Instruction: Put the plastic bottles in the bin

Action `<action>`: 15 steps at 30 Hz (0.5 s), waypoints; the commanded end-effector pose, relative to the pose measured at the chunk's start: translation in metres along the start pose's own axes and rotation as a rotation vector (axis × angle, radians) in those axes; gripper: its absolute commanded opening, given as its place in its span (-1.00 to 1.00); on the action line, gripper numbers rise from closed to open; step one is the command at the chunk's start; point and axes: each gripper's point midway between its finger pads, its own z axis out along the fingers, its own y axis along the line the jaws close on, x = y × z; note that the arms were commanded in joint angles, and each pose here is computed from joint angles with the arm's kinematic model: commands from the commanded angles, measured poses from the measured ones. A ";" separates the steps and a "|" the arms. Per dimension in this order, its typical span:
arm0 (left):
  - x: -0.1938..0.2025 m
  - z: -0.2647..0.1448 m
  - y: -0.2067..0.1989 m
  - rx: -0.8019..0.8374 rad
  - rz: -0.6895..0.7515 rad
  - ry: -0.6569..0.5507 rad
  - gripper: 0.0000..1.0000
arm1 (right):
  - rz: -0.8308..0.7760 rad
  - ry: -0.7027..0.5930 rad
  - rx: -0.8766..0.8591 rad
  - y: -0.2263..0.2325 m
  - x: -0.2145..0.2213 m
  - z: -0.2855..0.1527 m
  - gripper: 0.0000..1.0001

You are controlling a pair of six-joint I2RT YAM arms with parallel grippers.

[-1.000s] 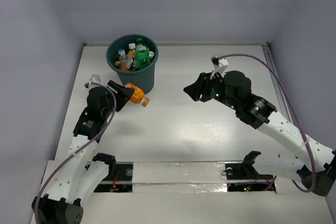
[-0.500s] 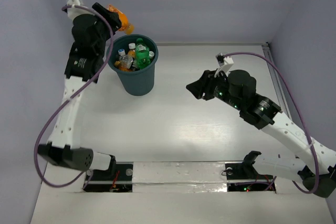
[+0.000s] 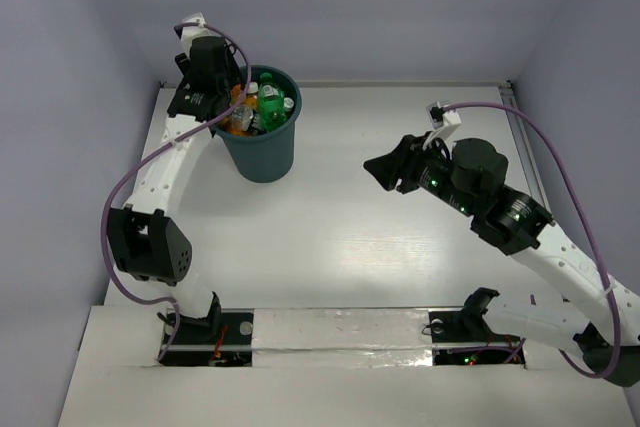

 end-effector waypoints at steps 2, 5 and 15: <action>-0.020 -0.013 0.014 -0.013 0.058 -0.092 -0.07 | -0.033 -0.016 -0.007 0.005 -0.009 0.004 -0.01; -0.004 -0.018 0.010 0.018 0.068 -0.048 0.03 | -0.050 -0.018 -0.003 0.006 -0.014 0.008 0.00; -0.031 -0.069 -0.008 0.138 -0.001 -0.076 0.98 | -0.027 -0.029 -0.018 0.012 -0.018 0.013 0.02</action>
